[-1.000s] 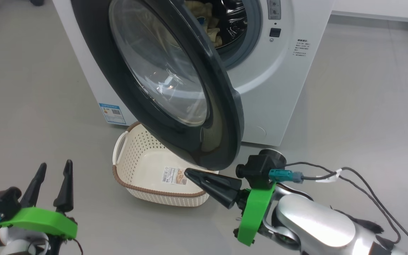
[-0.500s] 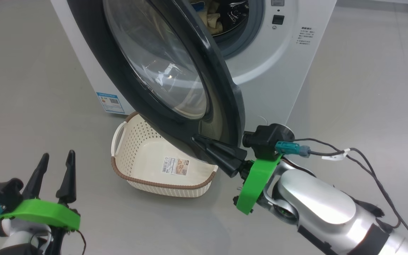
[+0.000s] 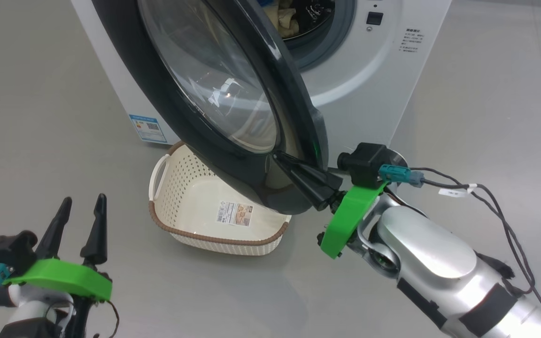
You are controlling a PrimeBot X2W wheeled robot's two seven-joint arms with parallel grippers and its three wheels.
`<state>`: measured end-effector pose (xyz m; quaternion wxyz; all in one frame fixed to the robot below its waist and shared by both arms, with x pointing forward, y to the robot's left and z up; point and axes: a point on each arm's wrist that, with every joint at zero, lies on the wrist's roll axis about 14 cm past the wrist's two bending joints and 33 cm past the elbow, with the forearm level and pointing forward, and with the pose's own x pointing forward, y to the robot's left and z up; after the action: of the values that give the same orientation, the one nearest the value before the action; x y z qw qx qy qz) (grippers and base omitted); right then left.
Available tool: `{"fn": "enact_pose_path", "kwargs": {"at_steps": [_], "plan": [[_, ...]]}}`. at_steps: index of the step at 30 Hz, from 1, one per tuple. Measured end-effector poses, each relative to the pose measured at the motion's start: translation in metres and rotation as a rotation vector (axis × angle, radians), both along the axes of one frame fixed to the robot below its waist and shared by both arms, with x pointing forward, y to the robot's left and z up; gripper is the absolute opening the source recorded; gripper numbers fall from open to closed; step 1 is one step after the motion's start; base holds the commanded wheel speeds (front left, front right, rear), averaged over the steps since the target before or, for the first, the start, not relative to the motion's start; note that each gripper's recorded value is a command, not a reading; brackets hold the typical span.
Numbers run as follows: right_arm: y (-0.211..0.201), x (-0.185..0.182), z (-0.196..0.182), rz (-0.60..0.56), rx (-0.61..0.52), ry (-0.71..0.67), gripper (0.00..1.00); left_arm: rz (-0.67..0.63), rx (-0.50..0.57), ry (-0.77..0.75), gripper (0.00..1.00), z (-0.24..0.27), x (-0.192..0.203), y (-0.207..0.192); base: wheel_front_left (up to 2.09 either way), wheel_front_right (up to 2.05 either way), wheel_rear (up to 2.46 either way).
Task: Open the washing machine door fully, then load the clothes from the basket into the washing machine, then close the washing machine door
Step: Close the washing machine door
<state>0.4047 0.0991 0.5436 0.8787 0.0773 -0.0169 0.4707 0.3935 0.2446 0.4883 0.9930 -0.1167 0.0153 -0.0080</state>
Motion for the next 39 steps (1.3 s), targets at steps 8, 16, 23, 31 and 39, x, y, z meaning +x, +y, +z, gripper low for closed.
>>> {"fn": "enact_pose_path", "kwargs": {"at_steps": [8,16,23,31,39], "plan": [[-0.007,0.014,-0.003,-0.048,0.004,0.005,0.00,-0.004,0.001,0.008,1.00,-0.003,0.004,-0.001,0.00,0.00,0.00],[-0.016,0.035,-0.007,-0.100,0.011,0.025,0.00,-0.010,0.004,0.018,1.00,-0.006,0.010,-0.003,0.00,0.00,0.00],[-0.025,0.064,-0.007,-0.153,0.021,0.034,0.00,-0.012,0.004,0.033,1.00,-0.013,0.019,-0.003,0.00,0.00,0.00],[-0.039,0.108,-0.014,-0.213,0.012,0.036,0.00,-0.021,-0.006,0.043,1.00,-0.020,0.036,-0.010,0.00,0.00,0.00],[-0.050,0.150,-0.020,-0.258,0.002,0.030,0.00,-0.016,-0.009,0.061,1.00,-0.030,0.050,-0.010,0.00,0.00,0.00]]}}
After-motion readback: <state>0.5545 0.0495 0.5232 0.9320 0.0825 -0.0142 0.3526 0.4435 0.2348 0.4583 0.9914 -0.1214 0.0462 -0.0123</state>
